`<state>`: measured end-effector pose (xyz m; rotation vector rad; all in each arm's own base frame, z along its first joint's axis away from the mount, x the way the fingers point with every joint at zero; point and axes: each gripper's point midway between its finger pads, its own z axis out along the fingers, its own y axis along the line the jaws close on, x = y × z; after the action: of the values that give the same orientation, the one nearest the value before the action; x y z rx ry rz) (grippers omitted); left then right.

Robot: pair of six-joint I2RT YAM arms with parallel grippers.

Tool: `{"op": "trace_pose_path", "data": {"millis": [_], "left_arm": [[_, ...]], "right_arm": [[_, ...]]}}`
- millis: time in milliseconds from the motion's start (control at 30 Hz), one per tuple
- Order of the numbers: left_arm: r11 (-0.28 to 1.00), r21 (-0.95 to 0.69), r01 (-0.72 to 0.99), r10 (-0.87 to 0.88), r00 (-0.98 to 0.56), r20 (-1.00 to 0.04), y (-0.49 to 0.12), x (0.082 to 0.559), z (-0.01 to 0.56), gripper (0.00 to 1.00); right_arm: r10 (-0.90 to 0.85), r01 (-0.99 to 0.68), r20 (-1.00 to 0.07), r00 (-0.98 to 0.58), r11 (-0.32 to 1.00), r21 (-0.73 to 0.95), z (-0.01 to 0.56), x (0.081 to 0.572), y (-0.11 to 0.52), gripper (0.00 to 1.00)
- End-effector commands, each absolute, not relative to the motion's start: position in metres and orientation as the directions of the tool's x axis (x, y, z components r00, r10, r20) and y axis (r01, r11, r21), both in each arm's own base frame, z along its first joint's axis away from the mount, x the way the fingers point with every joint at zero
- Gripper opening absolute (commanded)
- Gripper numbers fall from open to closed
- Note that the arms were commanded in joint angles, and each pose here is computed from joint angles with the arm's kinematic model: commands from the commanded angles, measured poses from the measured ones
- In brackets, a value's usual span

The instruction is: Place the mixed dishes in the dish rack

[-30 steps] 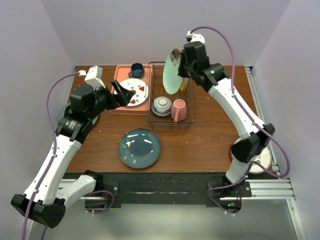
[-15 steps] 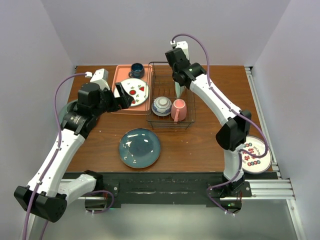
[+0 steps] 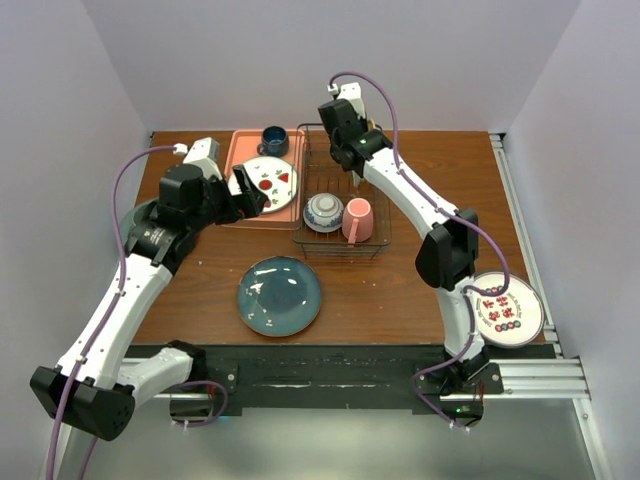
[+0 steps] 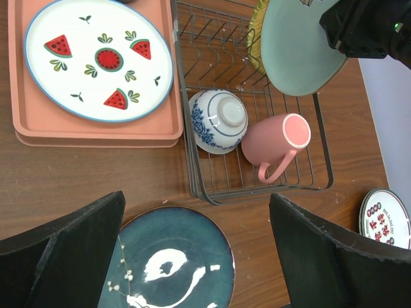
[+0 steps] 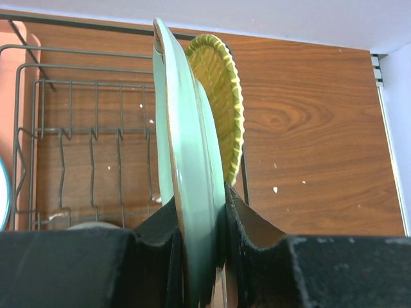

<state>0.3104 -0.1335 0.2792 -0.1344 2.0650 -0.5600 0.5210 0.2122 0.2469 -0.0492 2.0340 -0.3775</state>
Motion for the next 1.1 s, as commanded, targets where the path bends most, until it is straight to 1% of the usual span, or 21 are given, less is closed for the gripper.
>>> {"op": "trace_pose_path", "data": {"millis": [0,300,533,567,633,667,733,767,833,867,900,1067], "left_arm": [[0.886,-0.432,0.172,-0.296,-0.507,-0.809,-0.138,0.316,0.298,1.0],[0.885,-0.437,0.16,-0.3,-0.522,-0.798,-0.138,0.315,0.292,1.0],[0.89,-0.432,0.148,-0.298,-0.531,-0.794,-0.136,0.315,0.287,1.0],[0.89,-0.432,0.148,-0.298,-0.531,-0.794,-0.136,0.315,0.287,1.0],[0.888,-0.434,0.151,-0.296,-0.533,-0.792,-0.137,0.315,0.286,1.0],[0.889,-0.434,0.15,-0.296,-0.535,-0.792,-0.137,0.315,0.285,1.0],[0.888,-0.434,0.151,-0.296,-0.535,-0.791,-0.138,0.315,0.284,1.0],[0.888,-0.434,0.15,-0.295,-0.536,-0.791,-0.138,0.315,0.284,1.0],[0.888,-0.434,0.15,-0.294,-0.54,-0.788,-0.138,0.314,0.282,1.0],[0.889,-0.434,0.149,-0.294,-0.541,-0.788,-0.138,0.314,0.281,1.0],[0.889,-0.434,0.149,-0.294,-0.541,-0.788,-0.138,0.314,0.281,1.0],[0.888,-0.436,0.146,-0.296,-0.544,-0.785,-0.138,0.315,0.28,1.0]], "right_arm": [[-0.102,0.207,-0.952,-0.289,0.964,-0.166,0.306,0.539,0.217,0.0],[-0.138,0.203,-0.927,-0.348,0.955,-0.218,0.259,0.553,0.223,0.0],[-0.12,0.212,-0.92,-0.372,0.955,-0.21,0.243,0.553,0.218,0.01],[-0.113,0.213,-0.919,-0.377,0.955,-0.205,0.24,0.554,0.217,0.09],[-0.109,0.22,-0.915,-0.389,0.953,-0.207,0.233,0.556,0.214,0.17],[-0.103,0.217,-0.911,-0.399,0.955,-0.203,0.229,0.556,0.214,0.28],[-0.093,0.229,-0.908,-0.408,0.953,-0.201,0.224,0.557,0.209,0.35],[-0.085,0.234,-0.907,-0.412,0.952,-0.196,0.222,0.557,0.208,0.45],[-0.069,0.248,-0.906,-0.418,0.95,-0.187,0.22,0.557,0.202,0.5],[-0.06,0.251,-0.907,-0.417,0.951,-0.178,0.222,0.556,0.202,0.55],[-0.057,0.252,-0.907,-0.418,0.952,-0.176,0.222,0.556,0.2,0.56],[-0.024,0.246,-0.924,-0.381,0.961,-0.126,0.248,0.55,0.2,0.6]]}}
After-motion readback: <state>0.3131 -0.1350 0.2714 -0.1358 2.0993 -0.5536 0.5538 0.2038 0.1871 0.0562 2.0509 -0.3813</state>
